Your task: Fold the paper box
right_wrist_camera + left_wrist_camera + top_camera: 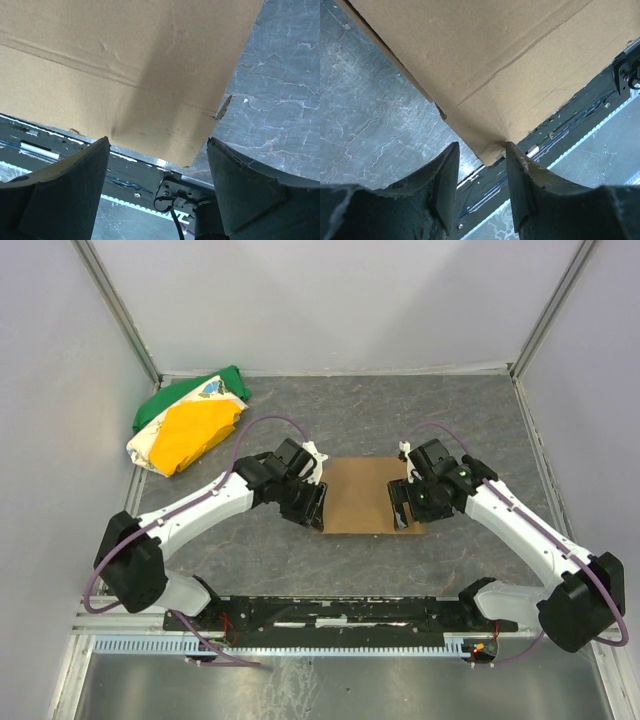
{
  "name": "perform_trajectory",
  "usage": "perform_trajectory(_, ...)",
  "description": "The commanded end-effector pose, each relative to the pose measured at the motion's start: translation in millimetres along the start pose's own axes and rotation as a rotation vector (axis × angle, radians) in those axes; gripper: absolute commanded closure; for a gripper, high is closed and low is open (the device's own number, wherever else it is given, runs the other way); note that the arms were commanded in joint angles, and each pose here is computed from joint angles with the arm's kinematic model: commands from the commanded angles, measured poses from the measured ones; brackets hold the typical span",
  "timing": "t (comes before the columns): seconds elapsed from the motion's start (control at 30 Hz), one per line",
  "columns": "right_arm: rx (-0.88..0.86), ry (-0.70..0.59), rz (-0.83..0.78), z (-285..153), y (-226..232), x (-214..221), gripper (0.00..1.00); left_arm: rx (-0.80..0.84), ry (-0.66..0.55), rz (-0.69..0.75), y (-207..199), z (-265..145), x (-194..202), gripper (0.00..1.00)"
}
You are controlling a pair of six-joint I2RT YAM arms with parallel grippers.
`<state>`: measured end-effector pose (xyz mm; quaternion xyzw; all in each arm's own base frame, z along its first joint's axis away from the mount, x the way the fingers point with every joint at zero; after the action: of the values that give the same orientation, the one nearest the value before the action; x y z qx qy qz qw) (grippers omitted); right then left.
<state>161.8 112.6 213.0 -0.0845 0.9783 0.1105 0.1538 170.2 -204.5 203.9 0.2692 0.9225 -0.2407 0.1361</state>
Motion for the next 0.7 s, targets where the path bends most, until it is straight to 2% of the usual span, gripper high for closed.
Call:
perform_trajectory(0.0,-0.027,-0.041,0.006,1.5,4.2,-4.9,0.14,0.023,-0.026,0.027,-2.3,4.6,-4.8,0.51)
perform_trajectory(0.67,-0.064,0.028,-0.003,-2.4,5.8,2.5,0.25,0.054,-0.016,0.020,-5.7,5.2,-6.0,0.54)
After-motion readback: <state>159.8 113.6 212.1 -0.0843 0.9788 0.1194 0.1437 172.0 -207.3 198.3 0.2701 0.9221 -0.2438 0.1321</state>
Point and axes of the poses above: each gripper's point midway between its finger pads, its own z axis out along the fingers, its own y axis along the line the jaws close on, x = y × z, the point moved 10 cm from there along -z, back along the fingers, and after that the axes turned 5 degrees about z, right-handed, at the moved point
